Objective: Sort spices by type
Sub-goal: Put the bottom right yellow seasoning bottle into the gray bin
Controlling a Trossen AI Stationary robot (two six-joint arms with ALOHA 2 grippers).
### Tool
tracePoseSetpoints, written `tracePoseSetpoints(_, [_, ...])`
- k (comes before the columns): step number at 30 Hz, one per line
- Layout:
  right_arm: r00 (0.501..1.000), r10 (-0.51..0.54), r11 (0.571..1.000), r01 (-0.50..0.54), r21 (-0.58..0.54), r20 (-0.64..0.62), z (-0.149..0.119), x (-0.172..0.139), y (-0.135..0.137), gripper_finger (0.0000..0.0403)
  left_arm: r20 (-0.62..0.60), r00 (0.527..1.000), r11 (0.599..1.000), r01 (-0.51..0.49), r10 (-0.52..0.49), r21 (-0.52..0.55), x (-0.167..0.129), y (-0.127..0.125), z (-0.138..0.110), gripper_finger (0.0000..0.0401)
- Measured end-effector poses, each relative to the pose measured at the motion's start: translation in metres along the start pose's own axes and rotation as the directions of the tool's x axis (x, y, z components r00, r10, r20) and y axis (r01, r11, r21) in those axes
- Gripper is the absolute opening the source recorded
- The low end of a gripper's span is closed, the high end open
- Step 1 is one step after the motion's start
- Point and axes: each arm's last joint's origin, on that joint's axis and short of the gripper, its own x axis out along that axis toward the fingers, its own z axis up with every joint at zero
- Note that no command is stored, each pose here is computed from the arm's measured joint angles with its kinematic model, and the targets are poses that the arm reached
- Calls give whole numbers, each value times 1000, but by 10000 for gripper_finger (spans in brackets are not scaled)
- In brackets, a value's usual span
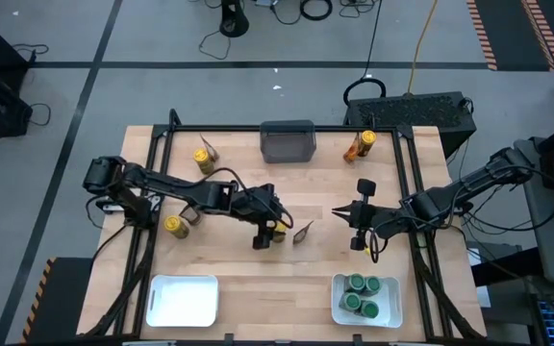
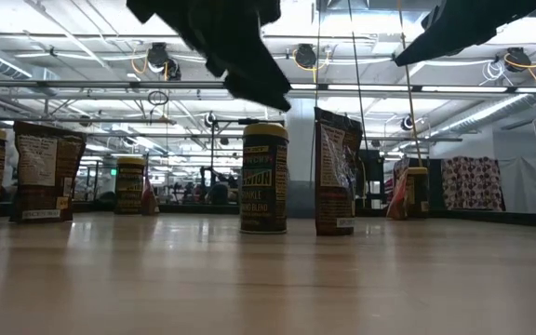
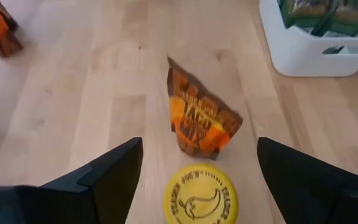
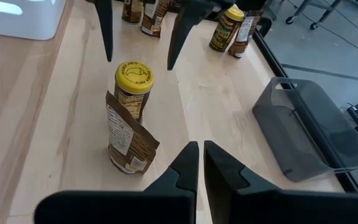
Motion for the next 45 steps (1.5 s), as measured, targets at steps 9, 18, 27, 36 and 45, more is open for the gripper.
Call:
tracePoseSetpoints(9, [1000, -1, 1000, 1, 6, -5, -1, 0, 0, 6, -48, 999, 1000, 1, -2, -10, 10, 2, -8, 321])
tracePoseSetpoints(18, [1000, -1, 1000, 1, 1, -7, -1, 0, 0, 6, -127, 992, 1000, 17, -19, -10, 32, 2, -23, 321])
tracePoseSetpoints(27, [1000, -2, 1000, 2, -2, -10, -1, 0, 0, 6, -172, 985, 1000, 18, -19, -8, 39, 1, -30, 321])
tracePoseSetpoints(36, [1000, -2, 1000, 2, 1, -11, -1, 0, 0, 6, -183, 983, 1000, 18, -19, -8, 39, 1, -31, 312])
tracePoseSetpoints(45, [1000, -2, 1000, 2, 1, -12, -1, 0, 0, 6, -181, 983, 1000, 15, -17, -9, 39, 2, -31, 269])
